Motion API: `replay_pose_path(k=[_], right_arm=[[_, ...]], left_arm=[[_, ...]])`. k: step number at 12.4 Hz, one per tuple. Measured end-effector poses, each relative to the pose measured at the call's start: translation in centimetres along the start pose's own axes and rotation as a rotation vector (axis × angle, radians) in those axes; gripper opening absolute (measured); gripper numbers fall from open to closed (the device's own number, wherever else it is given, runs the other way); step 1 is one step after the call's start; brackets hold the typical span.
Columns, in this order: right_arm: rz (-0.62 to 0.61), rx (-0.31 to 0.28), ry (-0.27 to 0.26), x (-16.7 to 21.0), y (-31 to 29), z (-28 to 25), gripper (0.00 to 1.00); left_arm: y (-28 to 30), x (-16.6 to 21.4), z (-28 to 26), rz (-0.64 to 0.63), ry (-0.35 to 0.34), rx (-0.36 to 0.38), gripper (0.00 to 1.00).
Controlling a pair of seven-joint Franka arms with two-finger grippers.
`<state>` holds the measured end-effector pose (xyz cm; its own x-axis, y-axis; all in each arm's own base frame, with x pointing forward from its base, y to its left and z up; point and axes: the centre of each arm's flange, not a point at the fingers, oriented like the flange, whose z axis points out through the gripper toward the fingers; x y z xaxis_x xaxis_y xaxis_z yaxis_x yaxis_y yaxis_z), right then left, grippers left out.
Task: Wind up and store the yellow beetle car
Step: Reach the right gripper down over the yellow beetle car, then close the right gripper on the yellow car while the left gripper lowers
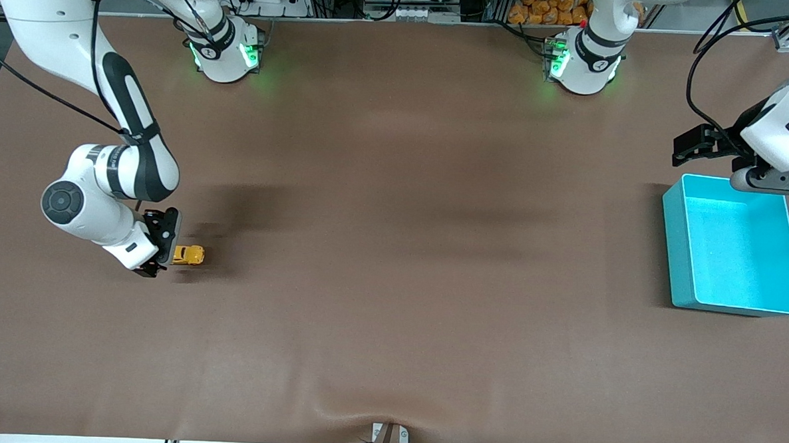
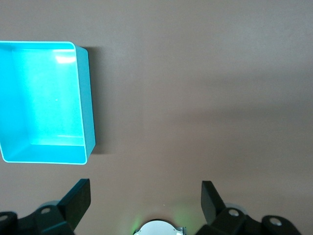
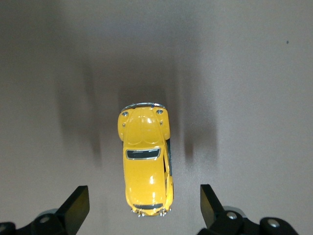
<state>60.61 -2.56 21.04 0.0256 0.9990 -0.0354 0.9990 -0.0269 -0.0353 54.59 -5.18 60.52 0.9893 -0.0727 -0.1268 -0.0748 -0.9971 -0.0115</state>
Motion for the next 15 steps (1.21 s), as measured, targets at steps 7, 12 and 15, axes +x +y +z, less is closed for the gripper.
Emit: replay_pose_path(k=[7,12,15], right_arm=[[-0.009,0.006,0.0,0.5,-0.1,2.7,0.79],[-0.002,0.006,-0.001,0.1,-0.1,2.7,0.46],[0.001,0.005,0.0,-1.8,-0.2,2.9,0.46]], left_arm=[[0.5,0.0,0.6,-0.001,-0.012,0.002,1.0],[1.0,0.2,1.0,-0.026,-0.018,0.003,1.0],[1.3,0.2,1.2,-0.035,-0.023,0.004,1.0]])
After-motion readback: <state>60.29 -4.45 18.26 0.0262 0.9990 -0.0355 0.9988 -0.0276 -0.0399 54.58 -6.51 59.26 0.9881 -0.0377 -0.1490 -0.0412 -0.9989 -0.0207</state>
